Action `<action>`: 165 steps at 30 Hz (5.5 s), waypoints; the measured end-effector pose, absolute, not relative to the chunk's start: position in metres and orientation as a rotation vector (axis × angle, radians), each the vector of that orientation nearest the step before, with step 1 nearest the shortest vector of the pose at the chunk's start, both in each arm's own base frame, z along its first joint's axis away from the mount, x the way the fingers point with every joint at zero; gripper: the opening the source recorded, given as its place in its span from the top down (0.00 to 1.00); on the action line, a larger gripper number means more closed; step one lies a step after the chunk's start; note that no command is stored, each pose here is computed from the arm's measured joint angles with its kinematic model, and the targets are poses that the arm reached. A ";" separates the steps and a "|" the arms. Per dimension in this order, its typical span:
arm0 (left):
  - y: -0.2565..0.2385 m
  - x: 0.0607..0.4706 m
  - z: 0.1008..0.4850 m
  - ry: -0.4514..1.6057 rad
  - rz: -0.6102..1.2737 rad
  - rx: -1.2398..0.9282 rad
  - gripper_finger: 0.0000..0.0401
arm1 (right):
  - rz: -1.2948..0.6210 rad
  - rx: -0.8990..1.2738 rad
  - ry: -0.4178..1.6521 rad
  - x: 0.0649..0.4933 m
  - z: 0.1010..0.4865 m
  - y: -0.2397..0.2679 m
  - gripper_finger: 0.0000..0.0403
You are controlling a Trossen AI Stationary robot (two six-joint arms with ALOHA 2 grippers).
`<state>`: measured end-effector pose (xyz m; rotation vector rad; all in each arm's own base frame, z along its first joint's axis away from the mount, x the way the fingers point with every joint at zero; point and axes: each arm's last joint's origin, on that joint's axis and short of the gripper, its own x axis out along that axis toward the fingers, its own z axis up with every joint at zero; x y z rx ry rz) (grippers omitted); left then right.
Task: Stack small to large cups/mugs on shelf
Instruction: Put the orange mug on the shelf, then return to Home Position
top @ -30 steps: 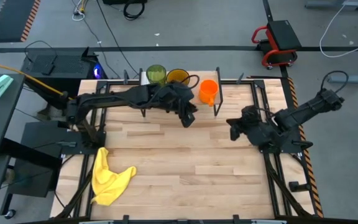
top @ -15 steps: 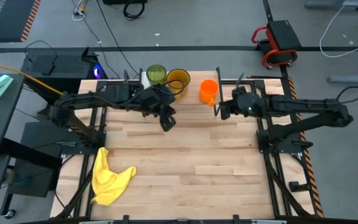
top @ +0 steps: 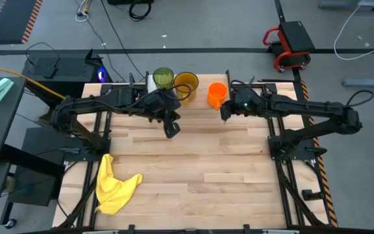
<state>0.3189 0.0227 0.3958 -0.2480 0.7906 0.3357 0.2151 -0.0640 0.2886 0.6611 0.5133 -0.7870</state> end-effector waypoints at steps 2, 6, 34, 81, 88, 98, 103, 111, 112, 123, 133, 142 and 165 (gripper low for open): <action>0.023 0.320 0.396 0.779 0.340 -0.262 0.97 | -0.801 0.661 0.511 0.213 0.289 -0.068 1.00; 0.024 0.323 0.400 0.733 0.337 -0.270 0.97 | -0.840 0.657 0.496 0.208 0.290 -0.079 1.00; 0.025 0.324 0.401 0.706 0.377 -0.252 0.96 | -0.836 0.667 0.432 0.219 0.286 -0.108 1.00; 0.045 0.221 0.456 0.579 0.647 -0.275 0.97 | -0.331 0.557 0.125 0.150 0.404 -0.017 0.99; 0.042 0.193 0.467 0.535 0.674 -0.267 0.94 | -0.257 0.574 0.147 0.132 0.417 -0.005 0.99; 0.039 0.161 0.480 0.448 0.734 -0.249 0.92 | -0.166 0.593 0.151 0.123 0.420 0.006 0.99; 0.039 0.160 0.480 0.446 0.738 -0.265 0.94 | -0.173 0.637 0.162 0.123 0.418 0.006 0.99; 0.035 0.140 0.488 0.395 0.698 -0.262 0.94 | 0.023 0.622 -0.033 0.105 0.442 0.008 0.98; 0.034 0.133 0.490 0.373 0.697 -0.275 0.94 | 0.031 0.610 -0.054 0.100 0.444 0.007 0.98; 0.020 0.096 0.459 0.189 0.567 -0.363 0.91 | 0.012 0.545 -0.142 0.075 0.446 0.004 0.94; 0.015 0.097 0.401 0.060 0.484 -0.457 0.94 | 0.301 0.611 -0.413 0.105 0.379 0.012 0.94; 0.011 0.077 0.373 -0.118 0.381 -0.491 0.91 | 0.336 0.607 -0.570 0.083 0.340 0.010 0.94; 0.010 0.074 0.302 -0.177 0.318 -0.568 0.91 | 0.351 0.691 -0.698 0.088 0.247 0.009 0.94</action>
